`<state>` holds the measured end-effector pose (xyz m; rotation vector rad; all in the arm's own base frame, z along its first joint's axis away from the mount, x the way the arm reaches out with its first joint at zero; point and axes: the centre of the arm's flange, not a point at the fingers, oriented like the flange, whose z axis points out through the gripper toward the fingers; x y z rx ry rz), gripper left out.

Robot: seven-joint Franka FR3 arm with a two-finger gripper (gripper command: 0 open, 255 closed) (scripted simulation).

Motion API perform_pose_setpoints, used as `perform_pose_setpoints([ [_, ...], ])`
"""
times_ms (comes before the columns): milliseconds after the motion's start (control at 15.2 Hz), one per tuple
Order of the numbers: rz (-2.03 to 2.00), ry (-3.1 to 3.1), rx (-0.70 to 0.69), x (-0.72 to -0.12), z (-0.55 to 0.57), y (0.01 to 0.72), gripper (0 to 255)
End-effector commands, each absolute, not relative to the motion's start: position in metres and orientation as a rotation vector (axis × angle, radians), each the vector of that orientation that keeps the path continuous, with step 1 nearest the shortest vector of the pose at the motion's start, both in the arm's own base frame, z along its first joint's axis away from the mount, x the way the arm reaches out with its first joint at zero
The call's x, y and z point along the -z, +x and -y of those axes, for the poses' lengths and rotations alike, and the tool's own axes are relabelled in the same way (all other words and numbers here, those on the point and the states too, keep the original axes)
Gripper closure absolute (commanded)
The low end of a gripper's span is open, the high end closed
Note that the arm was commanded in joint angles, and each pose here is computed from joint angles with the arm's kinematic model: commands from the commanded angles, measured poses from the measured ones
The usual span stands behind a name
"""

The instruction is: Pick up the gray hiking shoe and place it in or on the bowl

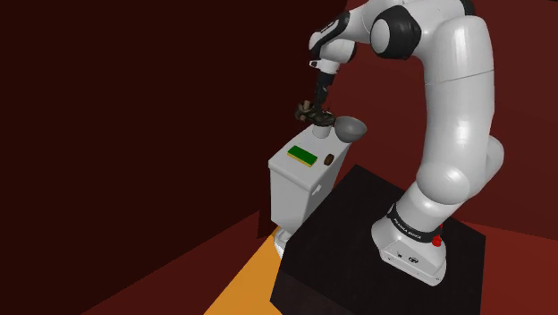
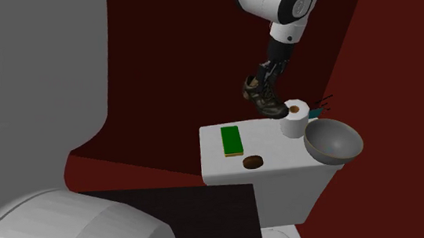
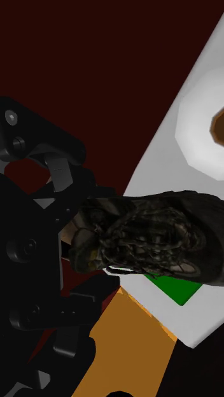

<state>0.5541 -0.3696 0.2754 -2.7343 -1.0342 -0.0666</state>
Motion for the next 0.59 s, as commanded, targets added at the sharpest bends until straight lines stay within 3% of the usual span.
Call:
perform_pose_setpoints([
  [0,1.035,-2.735,0.067,-0.286,0.37,0.554,255],
  [528,1.035,-2.735,0.067,-0.313,0.414,0.526,255],
])
